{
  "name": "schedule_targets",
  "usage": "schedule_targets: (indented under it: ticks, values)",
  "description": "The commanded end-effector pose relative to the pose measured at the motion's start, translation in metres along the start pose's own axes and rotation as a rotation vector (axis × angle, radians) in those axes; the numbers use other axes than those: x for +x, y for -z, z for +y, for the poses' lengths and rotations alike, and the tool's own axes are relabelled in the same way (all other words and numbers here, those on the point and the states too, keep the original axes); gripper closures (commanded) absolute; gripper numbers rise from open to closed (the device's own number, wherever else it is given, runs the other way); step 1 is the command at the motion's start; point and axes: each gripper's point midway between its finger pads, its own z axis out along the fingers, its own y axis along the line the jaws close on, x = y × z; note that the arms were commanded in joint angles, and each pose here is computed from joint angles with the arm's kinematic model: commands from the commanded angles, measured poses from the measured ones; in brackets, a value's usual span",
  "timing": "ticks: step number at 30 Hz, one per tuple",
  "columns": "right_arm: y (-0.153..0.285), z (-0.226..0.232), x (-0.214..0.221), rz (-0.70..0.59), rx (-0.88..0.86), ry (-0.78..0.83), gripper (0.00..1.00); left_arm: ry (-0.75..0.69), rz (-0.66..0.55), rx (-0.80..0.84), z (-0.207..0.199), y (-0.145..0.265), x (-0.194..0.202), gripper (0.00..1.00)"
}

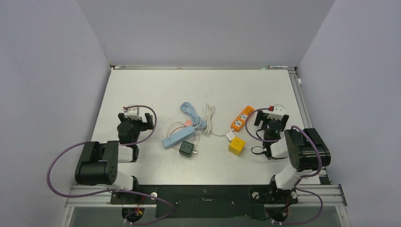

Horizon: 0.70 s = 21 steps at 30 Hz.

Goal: Insert the plug

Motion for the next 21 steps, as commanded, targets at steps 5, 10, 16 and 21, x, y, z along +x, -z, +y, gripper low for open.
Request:
schedule_targets:
  ticks: [5,10,16,21]
  values:
    - [-0.001,0.001,-0.018,-0.059,0.007,-0.027,0.10,-0.012,-0.054,-0.004,0.000,-0.007,-0.019,0.04]
    - [-0.008,-0.009,-0.042,-0.009,0.098,-0.039,0.10,-0.007,-0.054,0.004,0.000,-0.006,-0.019,0.04]
    - [0.012,-0.003,-0.099,-0.117,0.052,-0.318,0.10,0.015,0.057,0.040,-0.001,-0.020,-0.039,0.04]
    - [0.009,0.028,-0.121,0.007,-0.086,-0.547,0.10,-0.032,0.231,0.216,-0.029,-0.015,-0.060,0.04]
